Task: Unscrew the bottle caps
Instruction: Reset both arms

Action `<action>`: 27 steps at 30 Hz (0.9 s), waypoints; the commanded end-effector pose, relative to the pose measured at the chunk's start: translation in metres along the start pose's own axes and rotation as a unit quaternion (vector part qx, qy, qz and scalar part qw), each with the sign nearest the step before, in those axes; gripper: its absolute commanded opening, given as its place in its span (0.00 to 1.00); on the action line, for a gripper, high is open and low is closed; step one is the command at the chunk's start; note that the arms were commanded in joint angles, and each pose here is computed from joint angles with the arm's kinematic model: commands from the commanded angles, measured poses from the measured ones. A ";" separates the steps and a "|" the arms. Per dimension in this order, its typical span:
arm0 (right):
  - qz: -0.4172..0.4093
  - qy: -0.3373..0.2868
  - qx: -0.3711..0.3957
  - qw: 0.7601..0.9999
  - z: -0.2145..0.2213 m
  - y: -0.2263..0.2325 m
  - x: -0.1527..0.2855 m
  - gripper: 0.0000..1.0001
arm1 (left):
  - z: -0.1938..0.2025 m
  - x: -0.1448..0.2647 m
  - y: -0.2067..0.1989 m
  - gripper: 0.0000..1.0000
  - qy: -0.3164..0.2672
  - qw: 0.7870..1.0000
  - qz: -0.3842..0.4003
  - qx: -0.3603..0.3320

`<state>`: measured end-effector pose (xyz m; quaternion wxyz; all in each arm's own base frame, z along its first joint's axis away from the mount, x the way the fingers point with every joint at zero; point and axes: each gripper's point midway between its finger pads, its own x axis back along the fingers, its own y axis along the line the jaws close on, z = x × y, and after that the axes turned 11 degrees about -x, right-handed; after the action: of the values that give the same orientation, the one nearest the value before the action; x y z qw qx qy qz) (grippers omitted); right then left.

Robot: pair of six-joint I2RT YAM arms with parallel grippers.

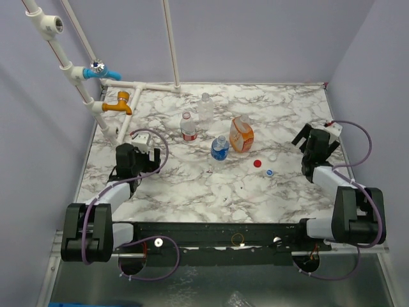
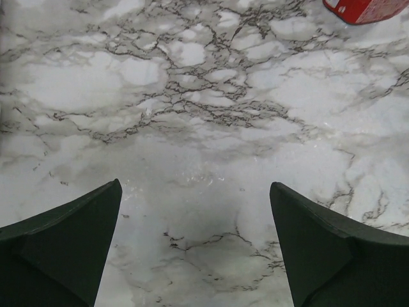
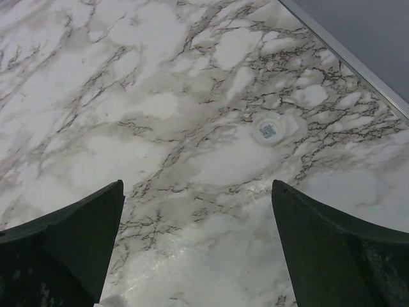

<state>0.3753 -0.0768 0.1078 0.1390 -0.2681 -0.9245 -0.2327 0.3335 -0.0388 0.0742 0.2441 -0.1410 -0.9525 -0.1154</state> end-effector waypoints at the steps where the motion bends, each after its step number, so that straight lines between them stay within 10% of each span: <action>1: 0.010 -0.071 0.006 0.997 -0.017 -0.013 0.004 1.00 | -0.017 -0.009 0.012 0.99 -0.102 0.994 -0.035 -0.007; 27: -0.021 -0.192 -0.026 0.981 -0.010 -0.038 0.017 1.00 | -0.038 -0.006 0.032 0.99 -0.218 0.971 -0.083 0.050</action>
<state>0.3380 -0.0956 0.0885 -0.0038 -0.2770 -0.9415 -0.1918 0.3602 -0.0186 0.0910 0.0684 -0.0764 -0.9909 -0.0876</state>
